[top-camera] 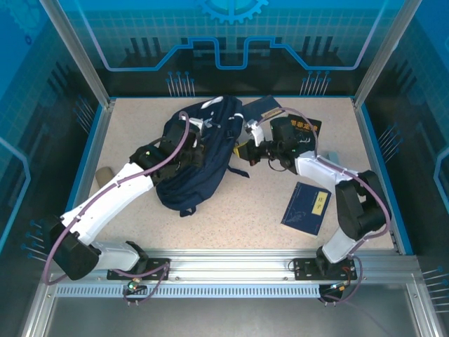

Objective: Pack books, pencil case, and school supplies into a backpack

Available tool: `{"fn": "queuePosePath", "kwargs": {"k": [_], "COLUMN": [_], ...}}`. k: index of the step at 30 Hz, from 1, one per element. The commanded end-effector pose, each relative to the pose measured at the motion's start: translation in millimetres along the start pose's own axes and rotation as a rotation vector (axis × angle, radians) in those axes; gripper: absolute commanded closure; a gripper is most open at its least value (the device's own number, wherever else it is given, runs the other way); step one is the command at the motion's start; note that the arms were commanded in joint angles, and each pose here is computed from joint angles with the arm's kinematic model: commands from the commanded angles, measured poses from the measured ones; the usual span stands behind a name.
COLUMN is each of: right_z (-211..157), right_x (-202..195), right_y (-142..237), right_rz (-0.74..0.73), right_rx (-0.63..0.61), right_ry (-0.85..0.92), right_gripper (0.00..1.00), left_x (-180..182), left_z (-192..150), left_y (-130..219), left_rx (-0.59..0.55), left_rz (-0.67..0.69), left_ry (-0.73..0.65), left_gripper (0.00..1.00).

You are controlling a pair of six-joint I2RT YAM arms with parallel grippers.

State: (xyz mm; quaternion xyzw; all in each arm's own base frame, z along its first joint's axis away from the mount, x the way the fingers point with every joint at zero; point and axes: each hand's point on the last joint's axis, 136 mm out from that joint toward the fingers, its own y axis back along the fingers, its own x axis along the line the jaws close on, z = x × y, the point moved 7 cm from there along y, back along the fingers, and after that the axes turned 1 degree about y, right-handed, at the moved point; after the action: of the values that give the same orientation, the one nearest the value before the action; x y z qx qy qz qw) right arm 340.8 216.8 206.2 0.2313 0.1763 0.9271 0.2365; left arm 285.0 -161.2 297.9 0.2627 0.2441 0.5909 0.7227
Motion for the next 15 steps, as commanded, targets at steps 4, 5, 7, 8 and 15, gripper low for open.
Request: {"fn": "queuePosePath", "kwargs": {"k": [4,5,7,8,15], "right_z": [-24,-28,-35,-35,-65], "right_x": [38,45,58,66,91], "right_y": [5,4,1,0,-15], "right_rz": [0.014,0.022,0.034,0.039,0.091], "right_rx": [0.058,0.066,0.080,0.078,0.106], "right_ry": [0.063,0.067,0.080,0.091,0.036], "right_gripper": [1.00,1.00,1.00,1.00,1.00], "left_x": [-9,-10,-13,-15,-30], "left_z": [47,47,47,46,42], "left_y": [-6,-10,-17,-22,-45], "left_rx": [-0.192,-0.189,-0.180,-0.171,-0.111], "left_rz": [-0.016,-0.020,-0.025,-0.030,-0.099], "left_ry": [0.212,0.224,0.243,0.249,0.285], "left_gripper": [1.00,1.00,1.00,1.00,1.00]}}
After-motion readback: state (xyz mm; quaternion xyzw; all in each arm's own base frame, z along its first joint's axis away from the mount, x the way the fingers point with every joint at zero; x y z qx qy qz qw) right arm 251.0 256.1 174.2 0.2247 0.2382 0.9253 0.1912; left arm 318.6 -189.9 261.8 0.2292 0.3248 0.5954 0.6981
